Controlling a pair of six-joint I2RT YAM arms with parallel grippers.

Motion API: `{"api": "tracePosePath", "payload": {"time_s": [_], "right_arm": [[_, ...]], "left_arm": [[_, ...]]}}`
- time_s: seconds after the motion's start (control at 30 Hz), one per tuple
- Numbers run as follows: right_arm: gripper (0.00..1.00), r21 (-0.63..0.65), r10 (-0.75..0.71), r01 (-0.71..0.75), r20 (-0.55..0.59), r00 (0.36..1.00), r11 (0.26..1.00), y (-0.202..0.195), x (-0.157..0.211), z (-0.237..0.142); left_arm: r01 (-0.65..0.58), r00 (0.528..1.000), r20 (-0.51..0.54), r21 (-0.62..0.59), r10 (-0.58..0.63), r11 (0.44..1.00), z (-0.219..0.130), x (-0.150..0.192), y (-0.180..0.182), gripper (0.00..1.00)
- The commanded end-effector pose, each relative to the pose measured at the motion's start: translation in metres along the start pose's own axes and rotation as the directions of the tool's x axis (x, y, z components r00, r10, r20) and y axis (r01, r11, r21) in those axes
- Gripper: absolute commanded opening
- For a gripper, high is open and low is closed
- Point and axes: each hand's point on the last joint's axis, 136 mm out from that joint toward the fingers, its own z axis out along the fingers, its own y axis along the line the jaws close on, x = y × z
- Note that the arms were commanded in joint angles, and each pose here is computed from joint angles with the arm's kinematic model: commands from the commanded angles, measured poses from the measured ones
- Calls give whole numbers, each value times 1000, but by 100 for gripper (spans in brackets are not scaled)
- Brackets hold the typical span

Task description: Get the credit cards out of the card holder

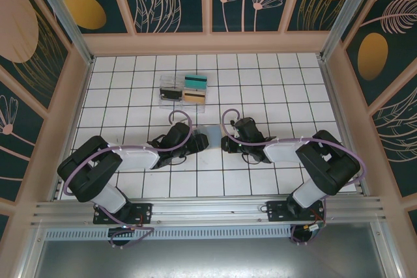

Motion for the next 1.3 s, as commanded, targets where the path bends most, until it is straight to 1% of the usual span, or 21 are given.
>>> {"api": "tracePosePath", "payload": {"time_s": [0.0,0.1,0.13,0.17,0.2,0.27,0.47,0.53,0.63,0.77,0.83,0.9,1.0,1.07,1.13,1.17,1.23,1.27], "right_arm": [[29,-25,-1,0,-39,999,1000,9,8,7],[29,-26,-2,1,-39,999,1000,9,8,7],[29,-25,-2,1,-40,999,1000,9,8,7],[29,-25,-1,0,-41,999,1000,8,9,7],[29,-25,-1,0,-41,999,1000,8,9,7],[29,-25,-2,1,-41,999,1000,9,9,7],[29,-25,-3,2,-39,999,1000,9,7,6],[29,-21,-4,3,-35,999,1000,9,6,6],[29,-3,-4,3,-17,1000,1000,7,2,2],[29,31,4,-6,66,998,1000,4,-15,-13],[29,27,7,-10,107,994,1000,7,-24,-23],[29,0,-1,1,130,991,1000,16,-33,-30],[29,-59,-12,19,126,992,998,34,-40,-32],[29,-124,-26,41,119,993,991,51,-43,-31],[27,-173,-19,36,100,995,984,62,-44,-27],[25,-191,-16,33,87,996,981,67,-46,-23],[18,-210,-9,22,63,998,977,74,-48,-15],[17,-213,-3,13,48,999,977,75,-48,-10]], "left_arm": [[-28,1000,-7,41,28,999,2,0,-11,71],[-31,999,-10,52,32,998,2,0,-14,79],[-33,999,-11,55,34,998,2,1,-14,86],[-35,999,-9,60,35,998,2,0,-15,88],[-34,999,-9,64,35,997,2,0,-16,92],[-35,999,-12,67,36,997,2,1,-16,97],[-36,999,-13,66,37,997,2,1,-15,99],[-33,999,-7,55,33,998,1,0,-14,97],[-29,1000,7,21,29,999,-2,-2,-8,90],[-32,998,46,-32,33,999,-10,-9,1,72],[-40,997,64,-57,44,998,-14,-12,6,64],[-49,995,83,-87,56,995,-18,-15,11,54],[-54,993,98,-128,67,990,-22,-17,22,40],[-52,993,100,-139,66,989,-22,-18,28,28],[-50,993,98,-149,65,988,-21,-18,33,19],[-51,993,94,-153,66,987,-20,-17,35,16],[-54,994,90,-156,69,986,-17,-16,39,14],[-55,994,88,-155,69,986,-15,-16,39,13]]}}
